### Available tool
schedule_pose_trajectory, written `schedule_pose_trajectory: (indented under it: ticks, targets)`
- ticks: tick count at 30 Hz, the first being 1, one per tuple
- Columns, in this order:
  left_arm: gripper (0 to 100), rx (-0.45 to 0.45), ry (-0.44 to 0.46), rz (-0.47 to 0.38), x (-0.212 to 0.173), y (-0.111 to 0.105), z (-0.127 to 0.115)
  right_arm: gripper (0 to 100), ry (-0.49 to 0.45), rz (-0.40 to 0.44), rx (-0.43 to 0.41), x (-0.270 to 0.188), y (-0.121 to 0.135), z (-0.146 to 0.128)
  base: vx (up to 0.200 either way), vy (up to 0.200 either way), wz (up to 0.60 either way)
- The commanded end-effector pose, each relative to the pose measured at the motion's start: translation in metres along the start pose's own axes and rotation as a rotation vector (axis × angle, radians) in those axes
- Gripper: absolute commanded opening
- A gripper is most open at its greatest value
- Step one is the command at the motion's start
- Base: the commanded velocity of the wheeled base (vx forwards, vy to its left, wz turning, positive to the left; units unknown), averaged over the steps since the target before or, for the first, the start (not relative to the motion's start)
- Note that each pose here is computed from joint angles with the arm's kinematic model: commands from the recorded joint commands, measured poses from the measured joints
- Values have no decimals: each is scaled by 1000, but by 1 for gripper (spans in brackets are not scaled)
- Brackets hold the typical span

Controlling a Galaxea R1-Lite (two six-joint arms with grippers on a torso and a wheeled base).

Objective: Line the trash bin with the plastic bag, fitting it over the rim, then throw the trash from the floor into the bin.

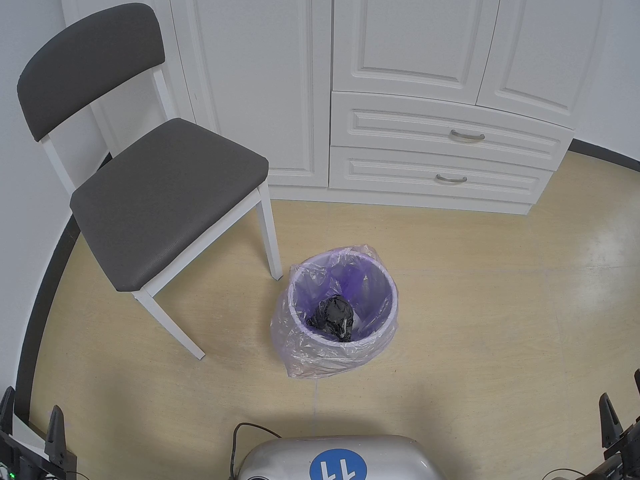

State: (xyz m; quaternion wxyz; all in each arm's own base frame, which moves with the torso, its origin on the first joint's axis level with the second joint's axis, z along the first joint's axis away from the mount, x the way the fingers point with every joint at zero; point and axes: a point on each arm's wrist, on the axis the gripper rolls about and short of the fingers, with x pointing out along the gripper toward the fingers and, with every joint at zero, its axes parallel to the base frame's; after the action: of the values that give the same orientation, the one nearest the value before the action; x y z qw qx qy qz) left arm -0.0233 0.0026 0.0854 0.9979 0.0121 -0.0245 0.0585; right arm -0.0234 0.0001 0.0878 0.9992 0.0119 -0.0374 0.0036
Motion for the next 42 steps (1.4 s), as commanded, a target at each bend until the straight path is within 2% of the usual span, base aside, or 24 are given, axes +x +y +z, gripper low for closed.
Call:
schedule_pose_trajectory:
  ticks: [1,6,12,15,18,21,27,30,32,42]
  targets:
    - [100,0,9,-2,0,0,-5,100,4,7,-2,0,0,-5,0,0,0]
    - [100,10,6,-14,0,0,-5,100,4,0,-39,0,0,-5,0,0,0]
    - [100,21,1,-57,0,-1,-5,100,6,1,25,0,0,-5,0,0,0]
    - [100,30,-1,-61,0,-2,-5,100,6,6,24,0,0,-5,0,0,0]
    - [100,22,-1,-101,0,-2,-5,100,28,10,-2,0,0,-7,0,0,0]
    - [100,17,61,-158,-1,-4,-11,100,29,10,-7,0,0,-7,0,0,0]
    - [100,14,62,-158,-1,-4,-9,100,32,4,-4,0,0,-8,0,0,0]
    - [100,15,64,-158,-1,-4,-10,100,35,5,-24,0,0,-8,0,0,0]
    - [100,14,64,-158,-1,-4,-10,100,76,3,-59,0,0,-12,0,0,0]
    - [100,15,65,-158,-1,-4,-10,100,73,-3,-17,0,0,-12,0,0,0]
